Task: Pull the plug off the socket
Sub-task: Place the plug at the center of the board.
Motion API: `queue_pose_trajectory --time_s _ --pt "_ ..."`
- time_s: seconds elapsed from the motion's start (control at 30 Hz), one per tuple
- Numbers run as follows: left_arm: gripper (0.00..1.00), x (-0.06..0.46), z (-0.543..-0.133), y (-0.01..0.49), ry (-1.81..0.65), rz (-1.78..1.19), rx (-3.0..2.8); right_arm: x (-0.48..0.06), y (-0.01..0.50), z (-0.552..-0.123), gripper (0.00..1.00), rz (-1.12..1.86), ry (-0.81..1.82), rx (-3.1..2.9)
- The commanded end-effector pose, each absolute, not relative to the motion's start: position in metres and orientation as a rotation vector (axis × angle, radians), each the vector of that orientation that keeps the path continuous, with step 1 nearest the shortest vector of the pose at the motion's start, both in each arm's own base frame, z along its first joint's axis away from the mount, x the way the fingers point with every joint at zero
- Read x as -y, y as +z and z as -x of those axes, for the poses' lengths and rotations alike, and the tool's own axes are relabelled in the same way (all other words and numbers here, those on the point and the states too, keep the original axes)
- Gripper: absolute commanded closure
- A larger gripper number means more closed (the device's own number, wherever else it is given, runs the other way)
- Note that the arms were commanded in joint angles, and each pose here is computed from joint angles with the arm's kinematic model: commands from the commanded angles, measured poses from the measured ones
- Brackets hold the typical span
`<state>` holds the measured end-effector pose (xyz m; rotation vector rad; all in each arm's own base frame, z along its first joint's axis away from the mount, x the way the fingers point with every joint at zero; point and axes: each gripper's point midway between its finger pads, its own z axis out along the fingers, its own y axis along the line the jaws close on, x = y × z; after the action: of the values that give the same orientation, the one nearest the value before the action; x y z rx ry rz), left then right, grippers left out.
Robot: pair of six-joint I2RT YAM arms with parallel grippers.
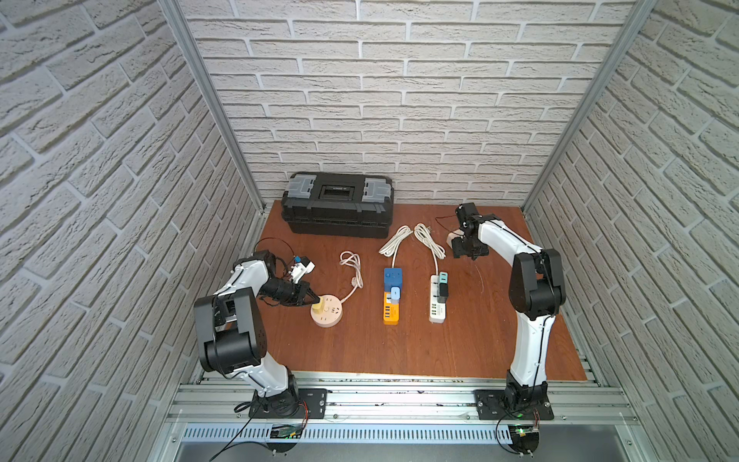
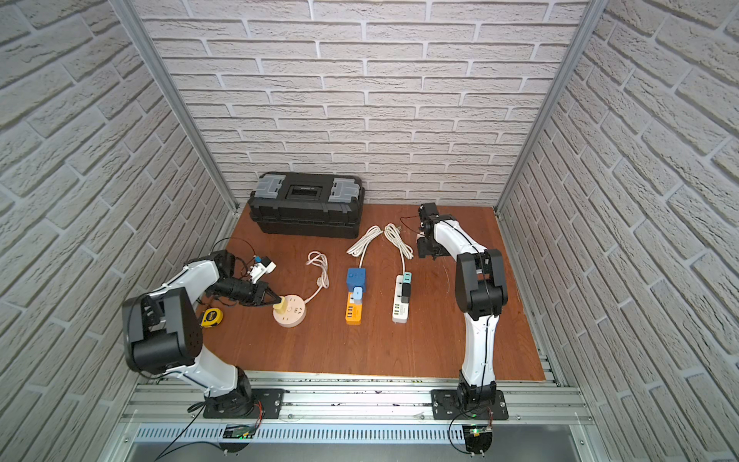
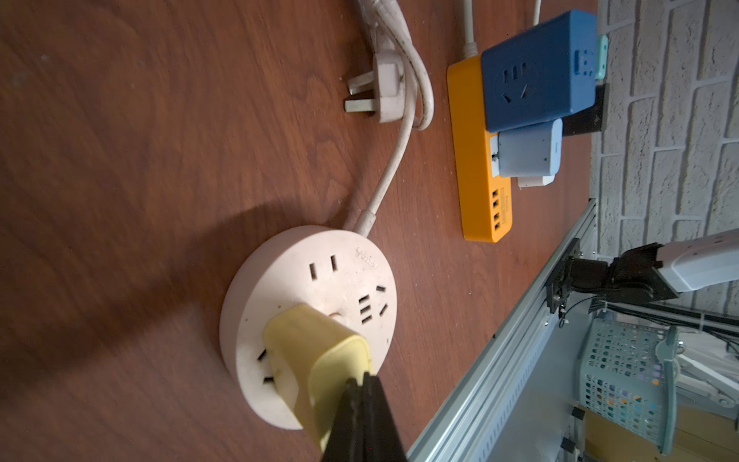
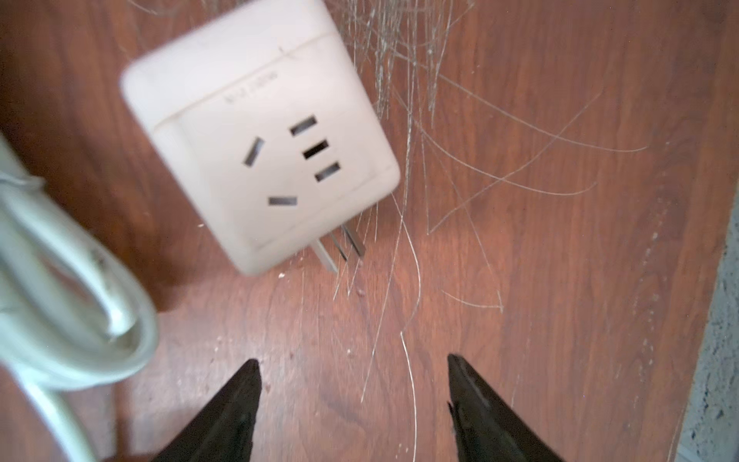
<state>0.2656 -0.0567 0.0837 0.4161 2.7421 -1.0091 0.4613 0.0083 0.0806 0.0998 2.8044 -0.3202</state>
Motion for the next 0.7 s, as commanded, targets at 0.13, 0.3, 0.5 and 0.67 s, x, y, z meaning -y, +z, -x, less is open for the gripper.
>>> queue_pose_trajectory --time_s 0.13,0.3,0.5,0.67 --pt "0.75 0.064 -0.243 0.075 -0.886 -0.629 -2.817 -0.057 0.172 -0.44 0.26 -0.06 -0.081 -2.567" --pt "0.62 0.067 -0.245 0.105 -0.858 -0.656 -2.747 -0.111 0.212 -0.415 0.28 0.127 0.064 -2.459" --pt "0.51 0.061 -0.242 0.137 -0.795 -0.648 -2.687 -0.197 0.239 -0.38 0.36 0.36 0.306 -2.371" --pt "0.44 0.045 -0.242 0.16 -0.71 -0.591 -2.635 -0.27 0.238 -0.348 0.54 0.447 0.521 -2.339"
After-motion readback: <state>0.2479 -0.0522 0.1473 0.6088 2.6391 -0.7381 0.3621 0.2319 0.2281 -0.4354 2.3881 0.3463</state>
